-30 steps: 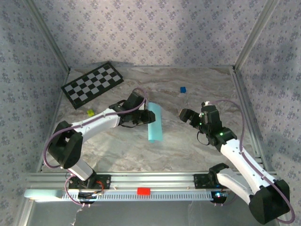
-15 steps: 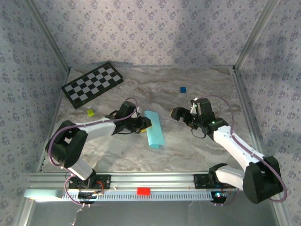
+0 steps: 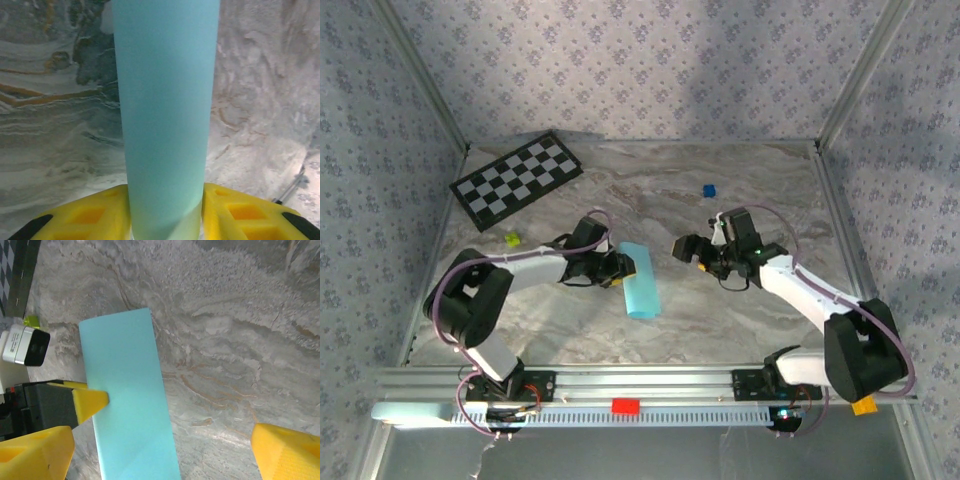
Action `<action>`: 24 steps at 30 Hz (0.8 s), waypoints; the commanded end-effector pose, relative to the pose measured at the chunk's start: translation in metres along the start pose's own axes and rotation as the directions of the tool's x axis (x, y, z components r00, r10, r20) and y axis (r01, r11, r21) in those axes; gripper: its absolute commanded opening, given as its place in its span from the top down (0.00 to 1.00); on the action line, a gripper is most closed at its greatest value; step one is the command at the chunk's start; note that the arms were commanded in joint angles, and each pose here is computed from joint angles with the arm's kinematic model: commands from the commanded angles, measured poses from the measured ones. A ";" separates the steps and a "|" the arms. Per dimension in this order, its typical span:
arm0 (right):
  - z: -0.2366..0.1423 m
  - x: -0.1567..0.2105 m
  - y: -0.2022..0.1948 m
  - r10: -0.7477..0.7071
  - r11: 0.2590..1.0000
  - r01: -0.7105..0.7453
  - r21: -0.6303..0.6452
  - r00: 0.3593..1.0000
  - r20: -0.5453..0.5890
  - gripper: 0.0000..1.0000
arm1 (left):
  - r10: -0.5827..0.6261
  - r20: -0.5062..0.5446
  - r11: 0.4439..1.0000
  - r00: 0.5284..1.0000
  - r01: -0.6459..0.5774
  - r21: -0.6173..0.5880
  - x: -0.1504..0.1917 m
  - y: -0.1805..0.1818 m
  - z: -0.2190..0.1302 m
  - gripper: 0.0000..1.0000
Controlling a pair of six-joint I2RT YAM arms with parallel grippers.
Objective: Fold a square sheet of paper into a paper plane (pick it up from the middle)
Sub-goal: First fold the square sheet of paper in half at the center of the table.
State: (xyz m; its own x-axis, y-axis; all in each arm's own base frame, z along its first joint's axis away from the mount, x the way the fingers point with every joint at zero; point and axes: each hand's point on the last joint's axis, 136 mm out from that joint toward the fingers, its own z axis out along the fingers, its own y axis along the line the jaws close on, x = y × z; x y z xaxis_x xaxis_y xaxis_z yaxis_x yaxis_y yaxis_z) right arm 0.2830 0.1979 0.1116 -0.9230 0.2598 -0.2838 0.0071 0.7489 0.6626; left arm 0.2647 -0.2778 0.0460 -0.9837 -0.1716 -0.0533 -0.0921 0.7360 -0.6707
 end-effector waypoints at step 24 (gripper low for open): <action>0.031 0.013 0.022 -0.066 0.997 0.061 -0.044 0.990 -0.128 0.09 | 0.123 -0.001 0.954 0.992 -0.118 -0.276 -0.012 0.028 -0.018 0.47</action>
State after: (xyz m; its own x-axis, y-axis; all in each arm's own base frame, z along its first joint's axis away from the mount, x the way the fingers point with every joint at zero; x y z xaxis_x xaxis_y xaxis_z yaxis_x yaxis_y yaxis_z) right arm 0.2816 0.2275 0.0965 -0.9594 0.1624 -0.2306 -0.0334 0.7466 0.6645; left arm 0.2695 -0.2469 0.0381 -0.9862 -0.1139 -0.1198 -0.0455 0.8836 -0.4660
